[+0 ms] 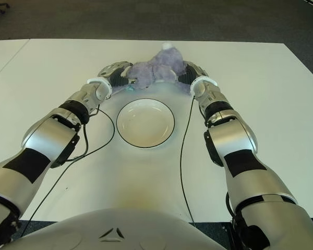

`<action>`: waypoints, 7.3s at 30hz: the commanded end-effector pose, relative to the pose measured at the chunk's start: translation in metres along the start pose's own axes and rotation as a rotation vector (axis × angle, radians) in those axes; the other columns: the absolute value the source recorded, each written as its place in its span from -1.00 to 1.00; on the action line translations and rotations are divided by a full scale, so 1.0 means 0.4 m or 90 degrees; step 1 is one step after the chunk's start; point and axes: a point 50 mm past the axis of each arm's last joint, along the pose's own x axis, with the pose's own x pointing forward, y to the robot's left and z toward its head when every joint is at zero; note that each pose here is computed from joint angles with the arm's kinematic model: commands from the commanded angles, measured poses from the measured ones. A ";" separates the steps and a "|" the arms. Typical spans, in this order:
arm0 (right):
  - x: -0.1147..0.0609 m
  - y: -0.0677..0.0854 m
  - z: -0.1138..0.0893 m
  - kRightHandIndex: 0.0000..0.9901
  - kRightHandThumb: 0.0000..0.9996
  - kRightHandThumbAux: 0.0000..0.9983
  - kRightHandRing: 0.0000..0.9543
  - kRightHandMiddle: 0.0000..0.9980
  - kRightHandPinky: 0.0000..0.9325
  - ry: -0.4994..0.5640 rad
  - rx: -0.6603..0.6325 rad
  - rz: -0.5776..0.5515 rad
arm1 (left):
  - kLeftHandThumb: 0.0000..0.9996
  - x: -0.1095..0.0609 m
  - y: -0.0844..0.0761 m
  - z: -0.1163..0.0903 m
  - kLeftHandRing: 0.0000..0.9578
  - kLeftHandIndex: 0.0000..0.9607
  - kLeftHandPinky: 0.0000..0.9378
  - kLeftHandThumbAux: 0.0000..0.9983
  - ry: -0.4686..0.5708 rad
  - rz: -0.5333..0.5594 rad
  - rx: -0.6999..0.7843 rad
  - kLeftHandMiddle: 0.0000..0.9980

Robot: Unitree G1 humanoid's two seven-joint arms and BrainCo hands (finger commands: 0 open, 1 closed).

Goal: Put the doll into the plate.

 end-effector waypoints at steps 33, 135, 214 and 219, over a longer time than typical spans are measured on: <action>-0.040 0.198 0.001 -0.72 -0.29 0.36 -1.00 -0.96 -1.00 0.128 0.258 0.035 | -0.44 -0.023 -0.145 0.028 -1.00 -1.00 -1.00 -0.23 0.065 -0.097 0.082 -1.00; -0.131 -0.127 0.113 -0.11 0.45 0.42 0.83 0.72 0.87 -0.390 0.061 -0.203 | 0.50 -0.069 0.216 0.162 0.72 -0.08 0.61 0.39 -0.398 0.311 0.044 0.67; -0.389 0.110 0.061 -0.11 0.43 0.42 0.82 0.76 0.84 -0.357 -0.025 0.179 | 0.49 -0.279 -0.058 0.133 0.83 -0.08 0.79 0.39 -0.321 -0.068 0.021 0.84; -0.384 0.118 0.053 -0.11 0.43 0.42 0.81 0.75 0.82 -0.350 -0.045 0.188 | 0.49 -0.281 -0.060 0.125 0.82 -0.08 0.81 0.39 -0.322 -0.060 0.005 0.81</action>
